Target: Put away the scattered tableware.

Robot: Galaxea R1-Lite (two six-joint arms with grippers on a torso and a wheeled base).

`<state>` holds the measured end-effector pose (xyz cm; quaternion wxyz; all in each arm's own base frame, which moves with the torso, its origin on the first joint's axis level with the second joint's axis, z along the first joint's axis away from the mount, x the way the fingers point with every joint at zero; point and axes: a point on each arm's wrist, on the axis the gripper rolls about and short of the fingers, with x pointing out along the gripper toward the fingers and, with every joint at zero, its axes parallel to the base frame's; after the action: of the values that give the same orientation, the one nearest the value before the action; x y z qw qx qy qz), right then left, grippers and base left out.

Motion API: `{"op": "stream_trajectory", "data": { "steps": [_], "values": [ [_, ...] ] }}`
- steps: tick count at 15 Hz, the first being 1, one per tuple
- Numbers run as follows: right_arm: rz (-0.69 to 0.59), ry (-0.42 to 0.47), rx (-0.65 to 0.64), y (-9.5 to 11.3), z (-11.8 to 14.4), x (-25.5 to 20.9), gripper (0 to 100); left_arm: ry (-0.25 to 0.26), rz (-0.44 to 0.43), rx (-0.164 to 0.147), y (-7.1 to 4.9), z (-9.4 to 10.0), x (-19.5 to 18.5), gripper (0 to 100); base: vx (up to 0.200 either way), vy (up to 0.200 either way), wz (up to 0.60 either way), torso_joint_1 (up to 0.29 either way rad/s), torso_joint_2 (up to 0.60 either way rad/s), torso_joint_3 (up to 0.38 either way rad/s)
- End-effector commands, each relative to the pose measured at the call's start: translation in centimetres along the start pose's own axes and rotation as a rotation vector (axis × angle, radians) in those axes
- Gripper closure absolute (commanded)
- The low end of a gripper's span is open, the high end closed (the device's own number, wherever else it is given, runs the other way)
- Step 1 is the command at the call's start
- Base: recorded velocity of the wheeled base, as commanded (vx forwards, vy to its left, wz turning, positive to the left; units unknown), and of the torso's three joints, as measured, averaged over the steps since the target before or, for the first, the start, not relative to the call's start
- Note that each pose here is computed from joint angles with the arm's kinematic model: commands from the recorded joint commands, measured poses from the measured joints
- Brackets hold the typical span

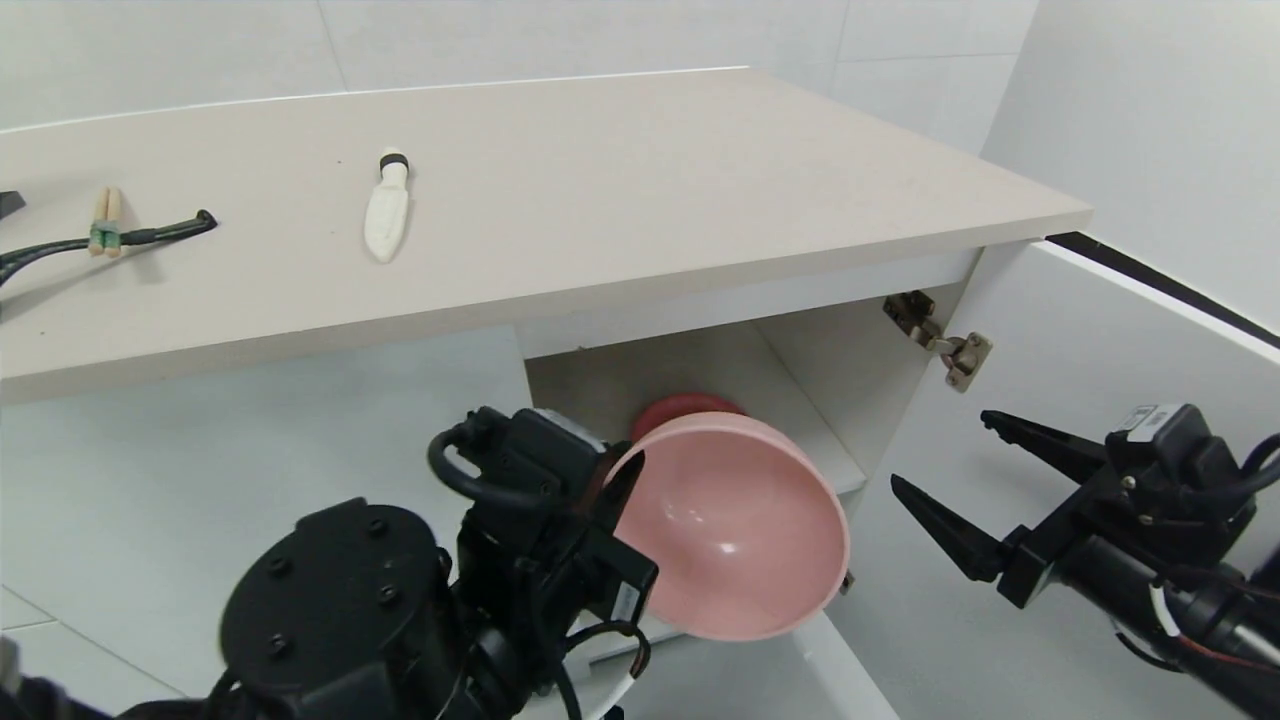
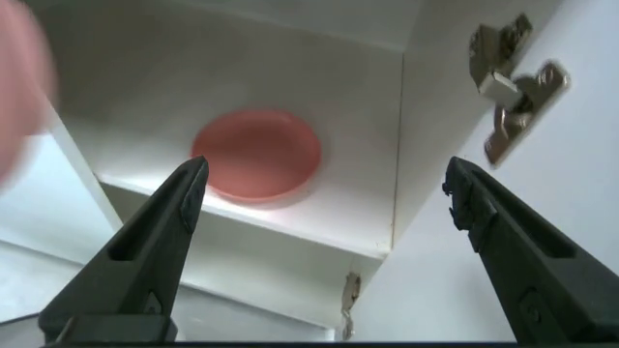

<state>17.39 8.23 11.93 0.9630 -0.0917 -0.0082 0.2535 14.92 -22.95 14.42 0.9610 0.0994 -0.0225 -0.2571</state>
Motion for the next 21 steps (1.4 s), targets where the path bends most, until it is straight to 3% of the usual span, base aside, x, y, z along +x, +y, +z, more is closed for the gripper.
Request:
{"op": "stream_trajectory", "data": {
  "steps": [1,5,8,11,13,14,17,18,21],
  "values": [
    [0.008,-0.027,0.000,0.1,0.5,0.5,0,0.027,0.036,0.012,-1.0,-0.7,1.7,100,0.000,0.000,0.00,0.000,0.00,0.000],
    [-0.014,-0.114,-0.006,-0.5,2.0,3.8,0,0.070,0.284,0.009,-1.9,-1.0,5.1,100,0.000,0.000,0.00,0.000,0.00,0.000],
    [-0.004,-0.098,-0.004,-0.3,1.6,3.8,0,0.104,0.294,0.032,-2.5,-2.1,5.8,100,0.000,0.000,0.00,0.000,0.00,0.000],
    [0.021,-0.094,0.000,0.3,1.6,3.5,0,0.080,0.310,0.006,-3.1,-2.0,6.8,100,0.000,0.000,0.00,0.000,0.00,0.000],
    [0.059,-0.082,0.007,1.1,1.4,3.4,0,0.047,0.377,-0.040,-3.6,-1.6,8.1,100,0.000,0.000,0.00,0.000,0.00,0.000],
    [0.060,-0.079,0.010,1.2,1.3,3.4,0,0.027,0.377,-0.048,-4.0,-1.6,8.2,100,0.000,0.000,0.00,0.000,0.00,0.000],
    [0.064,-0.076,0.083,1.2,1.2,4.0,0,0.000,0.354,-0.030,-5.1,-1.8,8.2,100,0.000,0.000,0.00,0.000,0.00,0.000],
    [0.061,-0.087,0.151,1.1,1.4,4.6,0,-0.032,0.352,-0.018,-5.6,-1.7,8.2,100,0.000,0.000,0.00,0.000,0.00,0.000],
    [0.046,-0.043,0.182,0.9,0.3,5.3,0,-0.072,0.345,-0.029,-5.6,-1.3,8.2,100,0.000,0.000,0.00,0.000,0.00,0.000]
  ]
}}
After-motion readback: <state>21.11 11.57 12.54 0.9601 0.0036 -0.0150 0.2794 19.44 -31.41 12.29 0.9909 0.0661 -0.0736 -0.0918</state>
